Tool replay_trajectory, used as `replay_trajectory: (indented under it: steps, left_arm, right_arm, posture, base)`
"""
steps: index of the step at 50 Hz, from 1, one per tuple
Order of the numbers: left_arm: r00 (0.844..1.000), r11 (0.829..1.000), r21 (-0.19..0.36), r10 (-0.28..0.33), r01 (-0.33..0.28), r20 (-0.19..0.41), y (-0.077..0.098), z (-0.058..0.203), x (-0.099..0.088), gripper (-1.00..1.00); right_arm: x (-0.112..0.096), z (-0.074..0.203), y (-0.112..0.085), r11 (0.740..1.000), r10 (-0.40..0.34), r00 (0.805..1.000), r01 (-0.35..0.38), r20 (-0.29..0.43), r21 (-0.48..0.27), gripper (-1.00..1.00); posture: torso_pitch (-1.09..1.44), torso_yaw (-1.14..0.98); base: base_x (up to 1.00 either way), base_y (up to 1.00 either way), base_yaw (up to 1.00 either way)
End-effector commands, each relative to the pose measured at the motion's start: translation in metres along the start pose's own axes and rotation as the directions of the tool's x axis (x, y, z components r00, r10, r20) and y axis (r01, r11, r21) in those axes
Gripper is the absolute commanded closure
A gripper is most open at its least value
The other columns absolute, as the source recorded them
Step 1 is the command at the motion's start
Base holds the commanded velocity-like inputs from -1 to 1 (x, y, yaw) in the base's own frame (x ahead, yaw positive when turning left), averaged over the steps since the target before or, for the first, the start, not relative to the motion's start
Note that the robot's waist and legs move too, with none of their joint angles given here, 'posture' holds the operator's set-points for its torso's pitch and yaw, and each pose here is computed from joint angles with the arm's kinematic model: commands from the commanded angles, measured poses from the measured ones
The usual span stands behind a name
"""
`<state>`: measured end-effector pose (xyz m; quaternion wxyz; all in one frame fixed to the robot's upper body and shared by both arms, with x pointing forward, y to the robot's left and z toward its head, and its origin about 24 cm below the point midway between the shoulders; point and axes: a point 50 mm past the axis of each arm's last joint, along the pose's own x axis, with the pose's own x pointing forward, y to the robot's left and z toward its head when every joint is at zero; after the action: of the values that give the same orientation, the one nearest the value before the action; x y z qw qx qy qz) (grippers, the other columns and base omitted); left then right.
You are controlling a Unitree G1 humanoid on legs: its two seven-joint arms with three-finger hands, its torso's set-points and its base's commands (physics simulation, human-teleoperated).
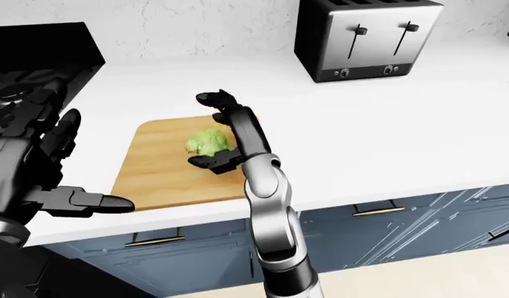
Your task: Place the broccoli and the cantaloupe on separate cutting boards.
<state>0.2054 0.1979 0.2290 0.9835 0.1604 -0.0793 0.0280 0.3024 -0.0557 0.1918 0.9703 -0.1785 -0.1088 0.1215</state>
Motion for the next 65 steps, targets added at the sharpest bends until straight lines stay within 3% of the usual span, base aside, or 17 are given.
replay_trajectory:
  steps: [1,4,17,25,33,38,41,42,54,56,59,63,64,65]
  left_arm:
    - [0.998,0.999,0.026,0.018,-0.019,0.056,0.003,0.008,-0.003,-1.00]
    - [0.998,0.999,0.027,0.018,-0.020,0.055,0.002,0.008,-0.003,-1.00]
    - [0.998,0.999,0.025,0.019,-0.020,0.054,0.001,0.009,-0.002,-1.00]
    - [0.998,0.999,0.029,0.032,-0.033,0.048,0.003,0.007,-0.002,-1.00]
    - [0.998,0.998,0.037,0.050,-0.052,0.048,0.007,0.010,-0.001,-1.00]
    - [0.996,0.996,0.050,0.078,-0.080,0.041,0.012,0.010,-0.002,-1.00]
    - [0.996,0.995,0.056,0.081,-0.083,0.037,0.012,0.010,-0.002,-1.00]
    - [0.996,0.995,0.055,0.084,-0.086,0.038,0.013,0.011,-0.002,-1.00]
    - [0.993,0.991,0.057,0.117,-0.118,0.022,0.015,0.009,-0.003,-1.00]
    - [0.983,0.982,0.059,0.176,-0.179,0.053,0.023,0.013,-0.005,-1.00]
    - [0.964,0.966,0.065,0.241,-0.249,0.111,0.037,0.022,-0.010,-1.00]
    - [0.938,0.951,0.080,0.275,-0.298,0.212,0.053,0.043,-0.021,-1.00]
    - [0.938,0.951,0.079,0.277,-0.298,0.210,0.055,0.045,-0.023,-1.00]
    - [0.936,0.949,0.090,0.280,-0.304,0.212,0.057,0.047,-0.025,-1.00]
  right_arm:
    - [-0.001,0.017,-0.003,1.000,-0.018,0.996,0.019,0.084,-0.008,-0.71]
    - [-0.001,0.017,-0.003,1.000,-0.016,0.996,0.017,0.083,-0.008,-0.99]
    - [-0.005,0.021,-0.008,1.000,-0.024,0.996,0.025,0.088,-0.003,-1.00]
    - [-0.025,0.051,-0.040,0.995,-0.095,0.983,0.092,0.156,0.026,-1.00]
    - [-0.050,0.078,-0.086,0.974,-0.226,0.949,0.216,0.220,0.068,-1.00]
    - [-0.073,0.068,-0.109,0.943,-0.332,0.922,0.321,0.199,0.085,-1.00]
    - [-0.082,0.067,-0.117,0.934,-0.358,0.911,0.349,0.203,0.080,-1.00]
    - [-0.085,0.069,-0.123,0.924,-0.383,0.899,0.377,0.211,0.072,-1.00]
    - [-0.104,0.066,-0.136,0.899,-0.426,0.871,0.438,0.245,0.006,-1.00]
    - [-0.107,0.066,-0.140,0.877,-0.453,0.845,0.480,0.284,-0.028,-1.00]
    - [-0.107,0.067,-0.141,0.869,-0.453,0.821,0.494,0.348,-0.034,-1.00]
    - [-0.105,0.075,-0.140,0.860,-0.450,0.765,0.511,0.461,-0.008,-1.00]
    - [-0.103,0.074,-0.138,0.867,-0.440,0.772,0.499,0.458,-0.009,-1.00]
    - [-0.102,0.076,-0.139,0.866,-0.440,0.766,0.499,0.469,-0.003,-1.00]
  posture:
    - [0.00,0.00]
    - [0.00,0.00]
    - [0.00,0.00]
    - [0.00,0.00]
    - [0.00,0.00]
    - [0.00,0.00]
    - [0.00,0.00]
    - [0.00,0.00]
    - [0.00,0.00]
    - [0.00,0.00]
    - [0.00,0.00]
    - [0.00,0.00]
    - [0.00,0.00]
    - [0.00,0.00]
  base:
    - [0.00,0.00,0.00]
    - [0.00,0.00,0.00]
    - [0.00,0.00,0.00]
    - [0.00,0.00,0.00]
    - [0.00,0.00,0.00]
    - [0.00,0.00,0.00]
    - [0.00,0.00,0.00]
    - [0.00,0.00,0.00]
    - [0.00,0.00,0.00]
    - [0.00,0.00,0.00]
    - [0.00,0.00,0.00]
    - [0.00,0.00,0.00]
    - [0.00,0.00,0.00]
    - [0.00,0.00,0.00]
